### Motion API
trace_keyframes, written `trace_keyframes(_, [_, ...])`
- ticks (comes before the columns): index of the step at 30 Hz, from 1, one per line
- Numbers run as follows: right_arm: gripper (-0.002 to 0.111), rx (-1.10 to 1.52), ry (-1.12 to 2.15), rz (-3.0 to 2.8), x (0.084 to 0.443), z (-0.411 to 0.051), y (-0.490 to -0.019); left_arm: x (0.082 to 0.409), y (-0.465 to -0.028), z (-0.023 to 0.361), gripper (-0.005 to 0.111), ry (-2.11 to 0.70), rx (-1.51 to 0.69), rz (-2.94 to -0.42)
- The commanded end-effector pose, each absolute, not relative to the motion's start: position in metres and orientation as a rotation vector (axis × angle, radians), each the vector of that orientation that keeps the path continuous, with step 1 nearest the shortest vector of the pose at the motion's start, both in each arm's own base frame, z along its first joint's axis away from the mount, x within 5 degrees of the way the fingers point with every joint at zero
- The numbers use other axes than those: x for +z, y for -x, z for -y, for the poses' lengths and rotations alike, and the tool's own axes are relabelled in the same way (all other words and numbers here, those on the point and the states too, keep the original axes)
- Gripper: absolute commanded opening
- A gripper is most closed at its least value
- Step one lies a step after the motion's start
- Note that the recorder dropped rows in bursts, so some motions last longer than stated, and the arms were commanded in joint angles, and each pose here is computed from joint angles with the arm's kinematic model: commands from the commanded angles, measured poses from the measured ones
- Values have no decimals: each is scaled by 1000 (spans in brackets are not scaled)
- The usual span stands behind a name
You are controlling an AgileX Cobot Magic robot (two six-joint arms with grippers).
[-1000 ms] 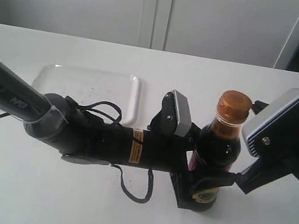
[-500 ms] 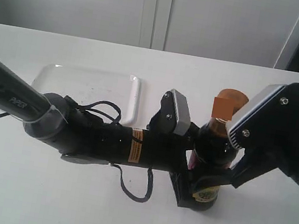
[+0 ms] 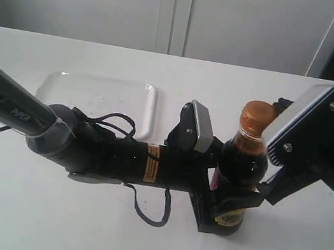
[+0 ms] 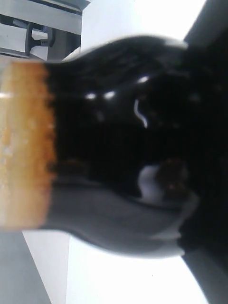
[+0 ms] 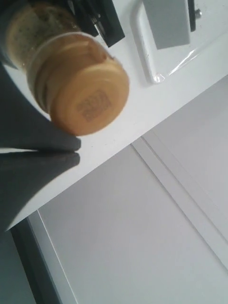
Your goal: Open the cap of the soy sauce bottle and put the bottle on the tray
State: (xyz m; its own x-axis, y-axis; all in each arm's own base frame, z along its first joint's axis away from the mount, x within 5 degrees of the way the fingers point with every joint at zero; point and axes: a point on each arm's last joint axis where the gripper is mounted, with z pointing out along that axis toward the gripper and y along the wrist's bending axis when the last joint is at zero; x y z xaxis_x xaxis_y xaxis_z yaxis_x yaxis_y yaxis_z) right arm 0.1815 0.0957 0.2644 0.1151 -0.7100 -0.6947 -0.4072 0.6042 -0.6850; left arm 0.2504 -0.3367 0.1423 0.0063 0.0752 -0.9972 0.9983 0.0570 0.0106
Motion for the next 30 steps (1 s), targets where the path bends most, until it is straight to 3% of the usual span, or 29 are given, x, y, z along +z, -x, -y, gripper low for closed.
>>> trace_keyframes(1, [0,-258,1027,-1498,264,-101,-178,136,-248,337,0,-1252,-1118,-1313])
trace_keyframes(13, [0,-395,1017,-1584,249,-94,-186,136,-248,337,0,-1248,-1124,-1319])
trace_keyframes(30, [0,-329,1018,-1537,265,-96,-178,136,-248,337,0,-1248,-1124,-1319])
